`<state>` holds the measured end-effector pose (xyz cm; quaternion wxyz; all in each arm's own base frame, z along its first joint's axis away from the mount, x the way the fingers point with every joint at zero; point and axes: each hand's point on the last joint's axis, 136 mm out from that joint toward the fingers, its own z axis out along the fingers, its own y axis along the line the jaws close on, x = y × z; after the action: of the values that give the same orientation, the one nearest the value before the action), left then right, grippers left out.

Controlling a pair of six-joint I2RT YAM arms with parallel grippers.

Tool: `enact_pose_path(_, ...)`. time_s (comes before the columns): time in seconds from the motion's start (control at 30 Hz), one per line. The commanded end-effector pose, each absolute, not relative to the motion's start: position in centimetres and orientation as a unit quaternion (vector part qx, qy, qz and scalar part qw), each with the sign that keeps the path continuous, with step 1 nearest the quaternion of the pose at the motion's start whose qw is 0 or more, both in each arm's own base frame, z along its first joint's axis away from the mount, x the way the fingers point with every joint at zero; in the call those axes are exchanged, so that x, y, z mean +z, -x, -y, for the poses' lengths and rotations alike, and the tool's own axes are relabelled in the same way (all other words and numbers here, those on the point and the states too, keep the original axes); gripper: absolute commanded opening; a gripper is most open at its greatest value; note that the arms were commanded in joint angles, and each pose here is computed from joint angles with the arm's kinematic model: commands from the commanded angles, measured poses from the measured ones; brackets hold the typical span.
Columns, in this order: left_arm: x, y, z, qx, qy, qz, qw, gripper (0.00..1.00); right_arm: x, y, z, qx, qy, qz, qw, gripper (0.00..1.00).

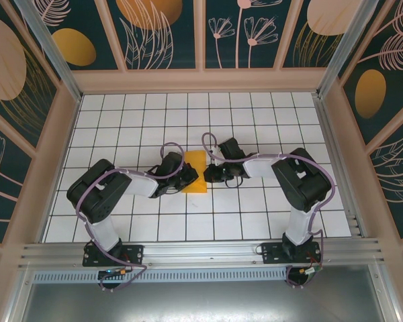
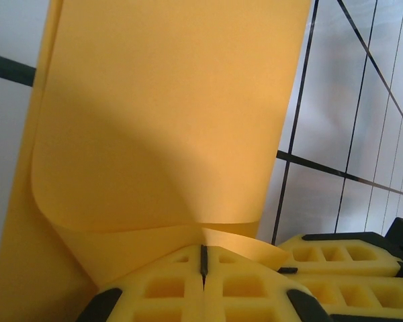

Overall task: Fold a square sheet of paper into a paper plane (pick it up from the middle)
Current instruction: Fold the triangle a second time at the center of the table.

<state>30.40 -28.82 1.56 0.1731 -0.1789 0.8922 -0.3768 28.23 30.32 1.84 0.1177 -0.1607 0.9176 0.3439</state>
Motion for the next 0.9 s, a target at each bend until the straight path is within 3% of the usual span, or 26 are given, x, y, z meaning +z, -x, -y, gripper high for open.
enact_pose_path(0.0,-1.2,-29.2,27.6,-0.342,0.196,-0.907,0.146,0.0,3.1,-29.3,-29.5,0.335,0.136,-0.922,0.137,0.15)
enact_pose_path(0.13,-1.0,-29.3,27.5,-0.342,0.194,-0.907,0.149,0.0,6.8,-30.2,-28.4,0.347,0.106,-0.914,0.181,0.24)
enact_pose_path(0.23,-0.8,-29.3,27.8,-0.346,0.191,-0.906,0.149,0.0,8.2,-29.1,-29.0,0.389,0.097,-0.899,0.177,0.25)
enact_pose_path(0.4,-0.6,-29.3,27.8,-0.349,0.188,-0.906,0.15,0.0,8.8,-26.1,-32.2,0.446,0.112,-0.876,0.142,0.13)
enact_pose_path(0.53,-0.5,-29.3,27.9,-0.349,0.186,-0.906,0.15,0.0,7.1,-25.4,-32.9,0.434,0.106,-0.886,0.122,0.05)
enact_pose_path(0.87,-0.4,-29.4,28.0,-0.352,0.185,-0.905,0.15,0.0,4.5,-24.2,-33.2,0.42,0.107,-0.898,0.081,0.03)
